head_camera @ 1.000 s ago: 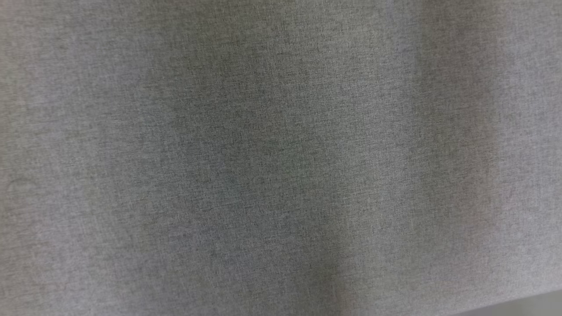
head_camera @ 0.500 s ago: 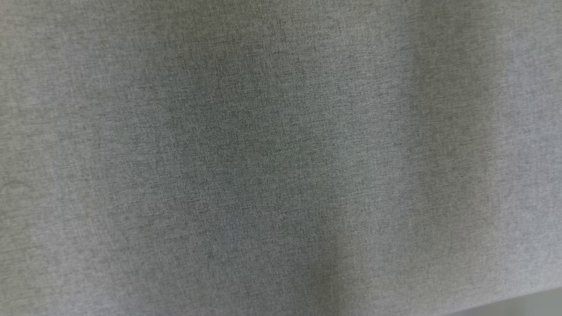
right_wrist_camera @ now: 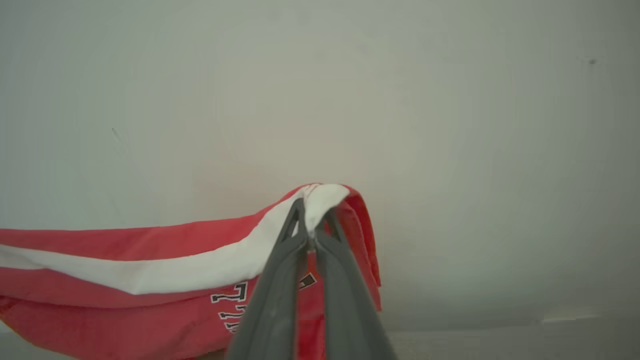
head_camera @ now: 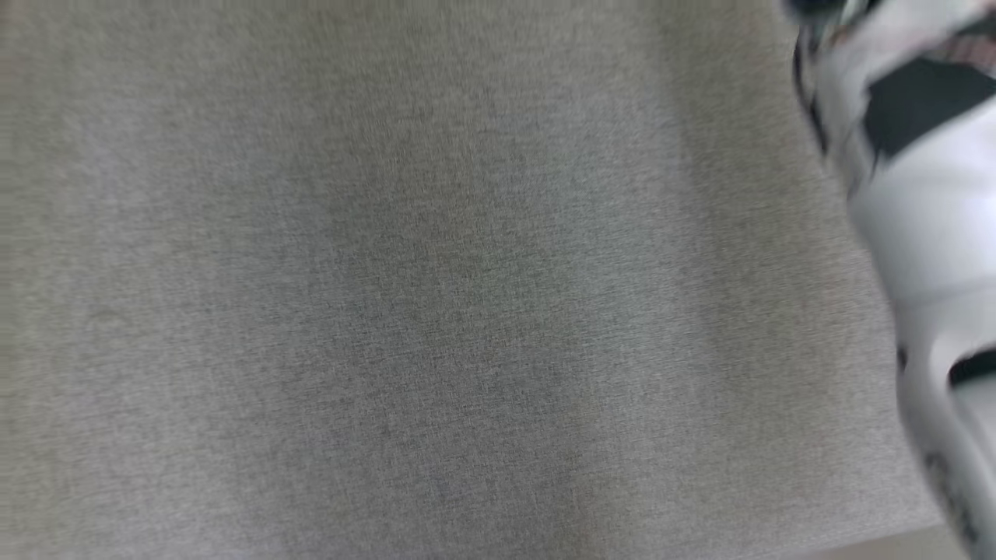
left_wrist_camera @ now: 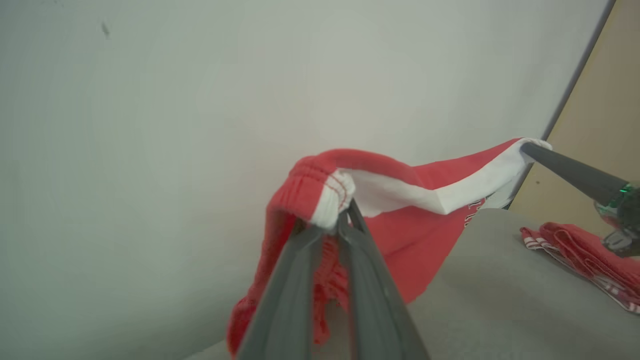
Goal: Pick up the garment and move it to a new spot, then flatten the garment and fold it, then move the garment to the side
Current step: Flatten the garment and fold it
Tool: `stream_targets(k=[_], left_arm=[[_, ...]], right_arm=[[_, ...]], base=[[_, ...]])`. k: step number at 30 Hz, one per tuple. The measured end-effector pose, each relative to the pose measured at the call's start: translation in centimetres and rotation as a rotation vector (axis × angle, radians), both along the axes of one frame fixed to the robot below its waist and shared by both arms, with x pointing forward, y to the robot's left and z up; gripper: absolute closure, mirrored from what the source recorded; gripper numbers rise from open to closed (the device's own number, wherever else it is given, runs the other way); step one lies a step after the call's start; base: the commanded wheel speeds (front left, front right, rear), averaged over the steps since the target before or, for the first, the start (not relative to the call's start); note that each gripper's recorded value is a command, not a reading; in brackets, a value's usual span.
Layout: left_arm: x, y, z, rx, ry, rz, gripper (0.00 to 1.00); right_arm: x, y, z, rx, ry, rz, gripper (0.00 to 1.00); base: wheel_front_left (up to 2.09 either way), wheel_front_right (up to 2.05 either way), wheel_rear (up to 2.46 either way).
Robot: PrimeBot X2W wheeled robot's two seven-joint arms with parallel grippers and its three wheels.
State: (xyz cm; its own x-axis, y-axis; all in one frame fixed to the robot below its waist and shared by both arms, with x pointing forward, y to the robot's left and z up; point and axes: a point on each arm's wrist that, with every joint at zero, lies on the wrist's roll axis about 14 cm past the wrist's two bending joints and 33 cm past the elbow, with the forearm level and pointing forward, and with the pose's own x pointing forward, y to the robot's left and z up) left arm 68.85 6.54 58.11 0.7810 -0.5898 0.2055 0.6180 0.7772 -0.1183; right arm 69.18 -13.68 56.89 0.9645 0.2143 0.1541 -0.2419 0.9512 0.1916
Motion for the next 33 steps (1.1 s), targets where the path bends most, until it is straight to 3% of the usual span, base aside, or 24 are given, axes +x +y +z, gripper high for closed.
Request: stream_targets(k=[14,21,33], left_arm=[[-14.5,0.4,-6.1,-0.051,0.166,0.031,1.0],[-22.8,-0.1,-9.2,-0.006,0.262,0.002,1.0],[-30.8,-0.7,-11.1,0.031,0.318,-0.019,1.0]], right_arm=[[-15.0,-2.5,-8.3,0.067,0.232,0.038,1.0],[-23.1,-4.2,-10.8,0.118,0.345,0.013,1.0],[-34.3,-5.5,-14.4,0.211,0.492,-0.079,1.0]], base=[[0.0,0.0,0.0],[0.0,0.0,0.0],[0.0,0.0,0.0]])
